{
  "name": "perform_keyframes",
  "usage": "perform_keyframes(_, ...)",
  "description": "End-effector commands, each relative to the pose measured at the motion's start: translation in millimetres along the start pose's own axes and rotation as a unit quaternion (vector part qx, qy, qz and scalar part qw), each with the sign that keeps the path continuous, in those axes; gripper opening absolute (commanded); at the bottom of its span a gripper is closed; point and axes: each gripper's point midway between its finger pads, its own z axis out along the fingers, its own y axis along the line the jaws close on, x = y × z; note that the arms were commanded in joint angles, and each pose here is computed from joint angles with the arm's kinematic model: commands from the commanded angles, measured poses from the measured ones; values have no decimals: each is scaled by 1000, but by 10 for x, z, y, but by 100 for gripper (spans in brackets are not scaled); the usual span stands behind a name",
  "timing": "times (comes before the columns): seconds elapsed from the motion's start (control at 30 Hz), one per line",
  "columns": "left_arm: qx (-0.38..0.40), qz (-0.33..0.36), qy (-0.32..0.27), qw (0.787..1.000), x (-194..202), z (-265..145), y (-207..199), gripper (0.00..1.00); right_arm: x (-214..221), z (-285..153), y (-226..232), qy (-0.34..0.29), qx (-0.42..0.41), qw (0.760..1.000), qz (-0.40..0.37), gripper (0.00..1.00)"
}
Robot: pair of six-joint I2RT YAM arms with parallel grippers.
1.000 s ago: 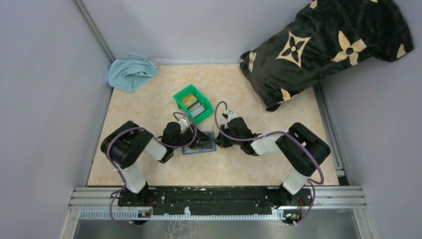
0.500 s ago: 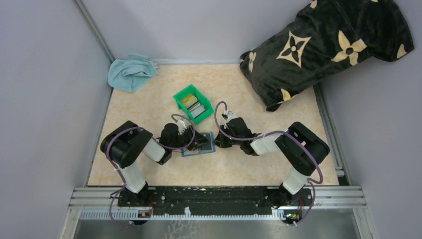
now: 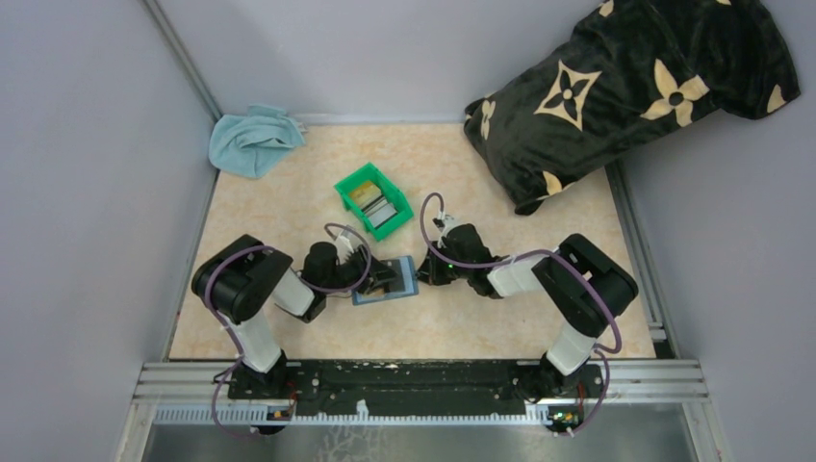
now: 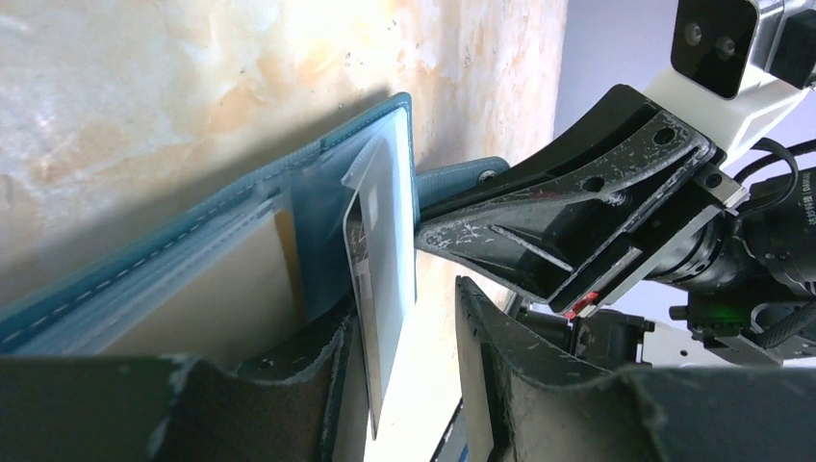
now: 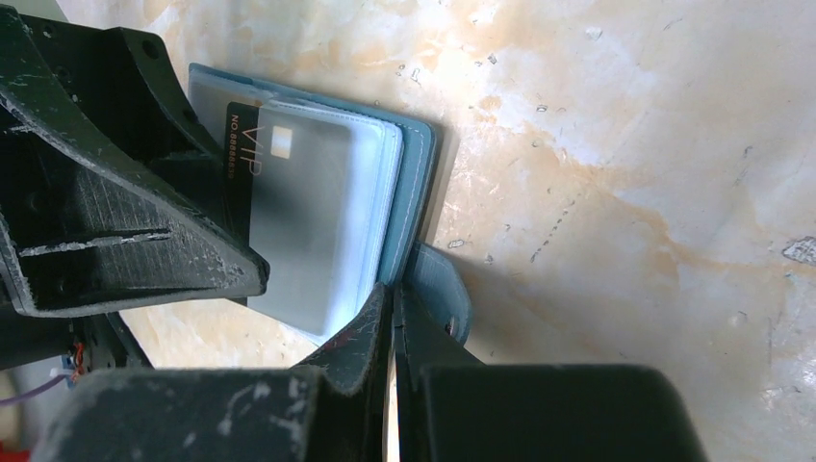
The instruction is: Take the credit cards out of the card holder
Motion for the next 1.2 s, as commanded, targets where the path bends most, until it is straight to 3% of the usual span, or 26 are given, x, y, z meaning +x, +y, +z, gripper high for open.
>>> perform_keyframes(0.0, 26, 13, -7, 1000, -40, -75, -91, 42, 405, -72, -429, 61, 67, 996, 16, 0)
perform_keyframes(0.57, 3, 6, -27, 1000, -98, -269, 90, 29, 439, -24, -521, 66, 73, 995, 21, 0)
perform_keyframes(0.63, -2, 8, -28, 1000, -94, -280, 112, 23, 442, -20, -524, 66, 73, 995, 21, 0)
perform_keyframes(0.7, -7, 11, -28, 1000, -92, -292, 133, 7, 444, -17, -531, 66, 75, 995, 19, 0)
perform_keyframes(0.77, -11, 13, -28, 999, -86, -306, 146, 0, 456, -15, -546, 68, 76, 995, 18, 0)
perform_keyframes(1.17, -69, 50, -61, 994, -186, -473, 212, 0, 431, 0, -533, 66, 74, 995, 16, 0)
